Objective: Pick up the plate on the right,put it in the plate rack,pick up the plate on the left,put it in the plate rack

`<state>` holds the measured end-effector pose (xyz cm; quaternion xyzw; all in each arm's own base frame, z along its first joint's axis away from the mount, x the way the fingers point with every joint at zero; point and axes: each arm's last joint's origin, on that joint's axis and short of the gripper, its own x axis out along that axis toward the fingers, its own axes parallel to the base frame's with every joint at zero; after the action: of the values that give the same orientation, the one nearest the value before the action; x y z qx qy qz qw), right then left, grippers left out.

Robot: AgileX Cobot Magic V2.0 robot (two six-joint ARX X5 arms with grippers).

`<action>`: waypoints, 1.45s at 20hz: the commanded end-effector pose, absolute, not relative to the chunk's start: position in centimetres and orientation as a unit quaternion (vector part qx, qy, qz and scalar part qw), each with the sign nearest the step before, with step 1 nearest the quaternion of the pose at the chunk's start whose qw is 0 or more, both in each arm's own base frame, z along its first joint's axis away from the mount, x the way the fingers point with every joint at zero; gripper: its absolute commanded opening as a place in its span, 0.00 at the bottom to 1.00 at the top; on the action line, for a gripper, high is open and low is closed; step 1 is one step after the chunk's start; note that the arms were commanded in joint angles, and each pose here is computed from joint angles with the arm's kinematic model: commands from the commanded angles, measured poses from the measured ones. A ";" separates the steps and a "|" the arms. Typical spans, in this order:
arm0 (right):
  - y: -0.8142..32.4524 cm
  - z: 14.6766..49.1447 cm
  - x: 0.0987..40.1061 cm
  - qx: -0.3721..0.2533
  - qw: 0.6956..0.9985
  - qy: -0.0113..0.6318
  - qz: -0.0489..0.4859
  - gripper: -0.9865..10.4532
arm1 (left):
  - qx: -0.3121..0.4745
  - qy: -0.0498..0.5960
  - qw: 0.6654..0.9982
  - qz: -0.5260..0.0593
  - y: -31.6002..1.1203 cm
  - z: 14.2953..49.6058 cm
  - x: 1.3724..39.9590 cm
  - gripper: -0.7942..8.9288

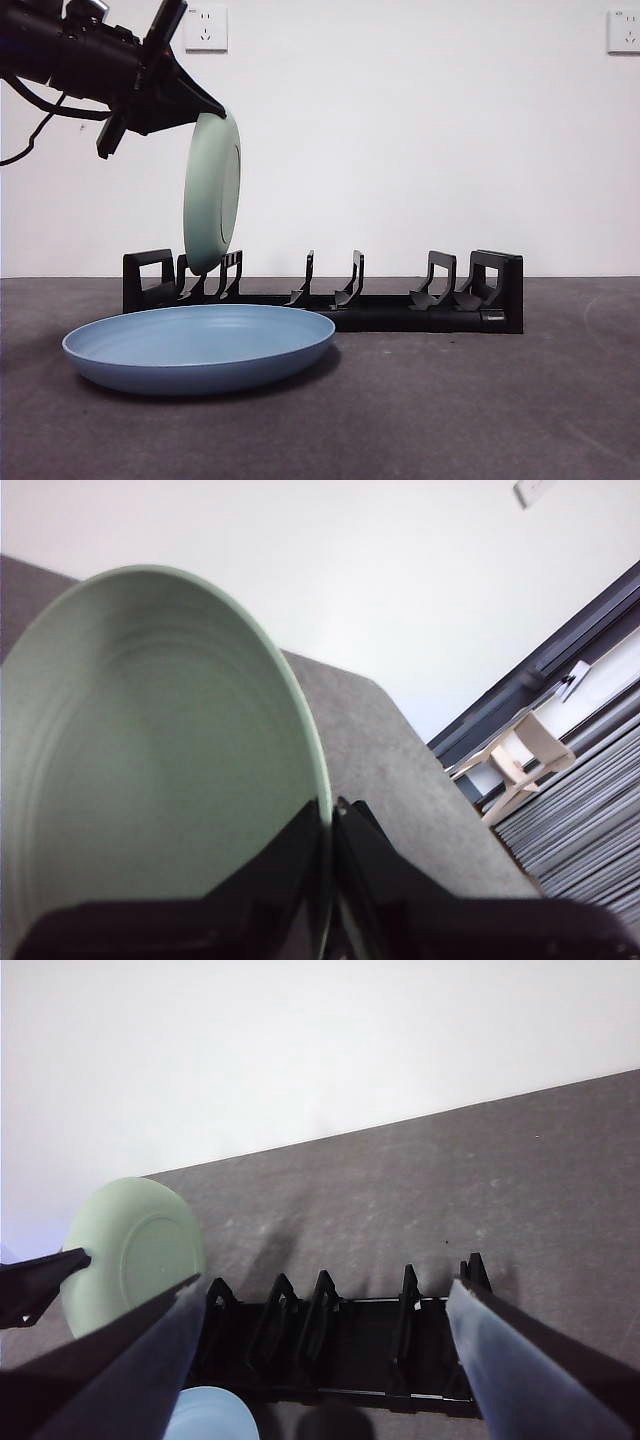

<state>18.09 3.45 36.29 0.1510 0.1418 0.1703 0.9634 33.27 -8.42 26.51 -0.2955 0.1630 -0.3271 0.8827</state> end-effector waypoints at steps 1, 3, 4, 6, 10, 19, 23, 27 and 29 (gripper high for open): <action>3.4 36.4 18.1 0.149 0.965 0.138 0.169 0.44 | -0.275 0.156 0.892 -0.325 -8.4 26.1 33.4 0.07; 3.4 36.4 18.1 0.149 0.965 0.138 0.169 0.44 | -0.275 0.160 0.891 -0.324 -8.4 25.9 33.5 0.07; 3.4 36.4 18.1 0.149 0.964 0.138 0.170 0.44 | -0.274 0.162 0.891 -0.324 -8.5 25.7 33.6 0.07; 3.4 36.4 18.1 0.149 0.964 0.138 0.170 0.44 | -0.275 0.168 0.890 -0.323 -8.7 25.4 33.7 0.07; 3.4 36.4 18.1 0.149 0.964 0.138 0.170 0.44 | -0.277 0.188 0.889 -0.313 -9.0 24.5 33.9 0.07; 3.4 36.4 18.1 0.149 0.964 0.138 0.170 0.44 | -0.252 0.202 0.912 -0.252 -9.2 23.7 33.9 0.08; 3.4 36.4 18.1 0.149 0.964 0.138 0.170 0.44 | -0.252 0.199 0.913 -0.252 -9.2 23.7 33.9 0.10; 3.4 36.4 18.2 0.149 0.964 0.138 0.169 0.44 | -0.251 0.196 0.913 -0.254 -9.2 23.8 33.9 0.35; 3.4 36.4 18.2 0.149 0.964 0.139 0.169 0.44 | -0.251 0.195 0.913 -0.257 -9.3 23.8 33.9 0.42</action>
<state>18.10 3.43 36.28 0.1511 0.1419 0.1697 0.9635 33.82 -9.38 24.24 -0.2608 0.1934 -0.2592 0.9096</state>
